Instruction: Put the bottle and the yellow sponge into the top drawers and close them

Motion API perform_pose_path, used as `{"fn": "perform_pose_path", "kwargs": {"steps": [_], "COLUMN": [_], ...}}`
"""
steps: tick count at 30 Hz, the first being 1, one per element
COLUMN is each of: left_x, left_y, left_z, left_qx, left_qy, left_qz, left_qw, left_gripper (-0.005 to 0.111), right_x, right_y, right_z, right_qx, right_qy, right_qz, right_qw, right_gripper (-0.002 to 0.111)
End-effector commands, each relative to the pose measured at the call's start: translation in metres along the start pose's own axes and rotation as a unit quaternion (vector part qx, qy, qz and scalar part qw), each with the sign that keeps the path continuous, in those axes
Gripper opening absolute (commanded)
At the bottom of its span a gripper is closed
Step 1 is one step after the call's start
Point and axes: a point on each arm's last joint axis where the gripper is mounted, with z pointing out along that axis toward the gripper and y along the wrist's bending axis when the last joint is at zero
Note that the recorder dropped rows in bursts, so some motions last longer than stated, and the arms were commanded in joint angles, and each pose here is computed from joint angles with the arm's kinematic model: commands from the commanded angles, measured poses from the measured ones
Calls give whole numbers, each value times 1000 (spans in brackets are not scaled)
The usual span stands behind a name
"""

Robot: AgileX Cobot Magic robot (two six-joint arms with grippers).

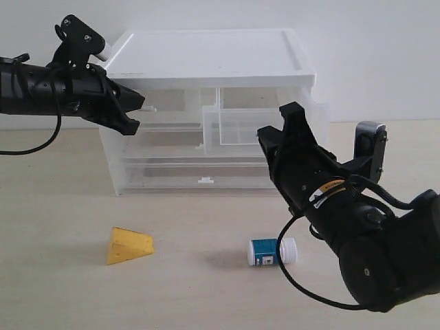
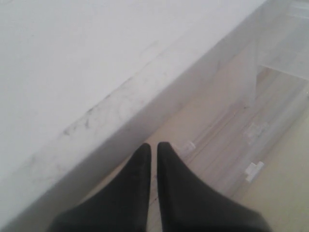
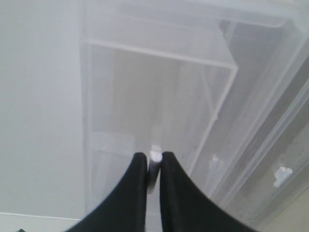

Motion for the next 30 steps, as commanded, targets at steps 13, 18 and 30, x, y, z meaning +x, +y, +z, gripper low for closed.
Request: {"fn": "perform_pose_path", "kwargs": {"steps": [13, 18, 30], "left_x": [-2, -2, -2], "left_y": [10, 10, 11], "left_z": [-3, -3, -3], "left_qx": [-36, -36, -38], "left_qy": [4, 4, 5], "left_qz": [-14, -10, -10], "left_qw": [999, 999, 999], "left_gripper": [4, 4, 4], "right_x": [17, 16, 17], "right_y": [19, 14, 10], "right_z": [-10, -15, -20], "right_qx": [-55, -44, -39], "right_qy": [6, 6, 21], "right_qz": [-38, -40, -50], "right_qw": [998, 998, 998], "right_gripper": [0, 0, 0]}}
